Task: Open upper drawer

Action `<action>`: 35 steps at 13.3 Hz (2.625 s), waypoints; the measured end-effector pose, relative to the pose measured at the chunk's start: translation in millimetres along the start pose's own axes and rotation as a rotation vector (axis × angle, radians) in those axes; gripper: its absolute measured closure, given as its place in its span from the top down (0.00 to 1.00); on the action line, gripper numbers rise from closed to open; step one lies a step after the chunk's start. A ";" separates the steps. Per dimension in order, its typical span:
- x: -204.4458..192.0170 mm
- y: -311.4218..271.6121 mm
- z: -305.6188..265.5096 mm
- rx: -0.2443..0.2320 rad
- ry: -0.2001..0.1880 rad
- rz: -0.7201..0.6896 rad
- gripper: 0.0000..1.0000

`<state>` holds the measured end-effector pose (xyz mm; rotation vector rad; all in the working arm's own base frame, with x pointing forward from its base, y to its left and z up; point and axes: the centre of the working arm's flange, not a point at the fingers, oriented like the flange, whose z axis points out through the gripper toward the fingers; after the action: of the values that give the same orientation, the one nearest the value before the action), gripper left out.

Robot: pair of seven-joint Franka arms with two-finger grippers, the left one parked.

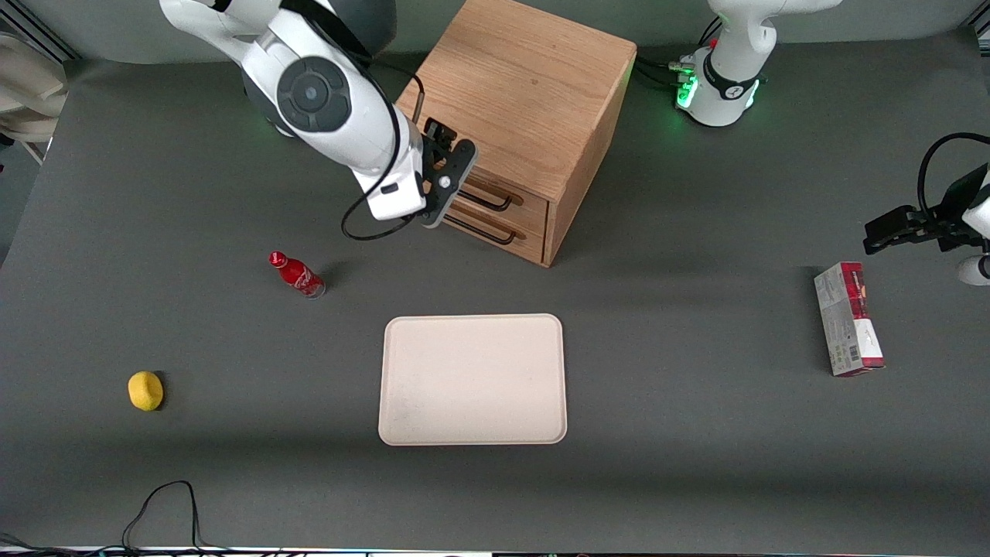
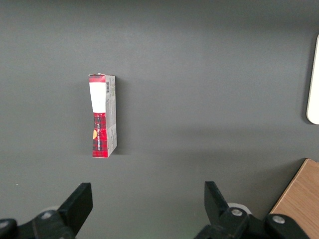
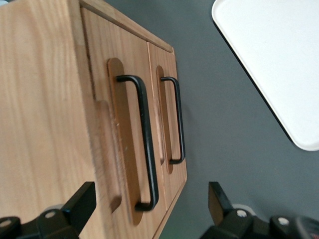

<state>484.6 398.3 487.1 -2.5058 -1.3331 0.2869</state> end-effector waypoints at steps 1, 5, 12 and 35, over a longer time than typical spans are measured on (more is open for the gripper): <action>1.4 2.5 10.2 0.006 -0.002 -0.015 1.00; 2.2 6.4 46.4 0.007 -0.001 -0.053 1.00; 2.5 9.3 65.3 0.002 0.015 -0.081 1.00; -1.2 155.7 43.1 -0.091 0.092 -0.110 1.00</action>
<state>591.4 321.4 393.4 -2.4737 -1.4708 0.0879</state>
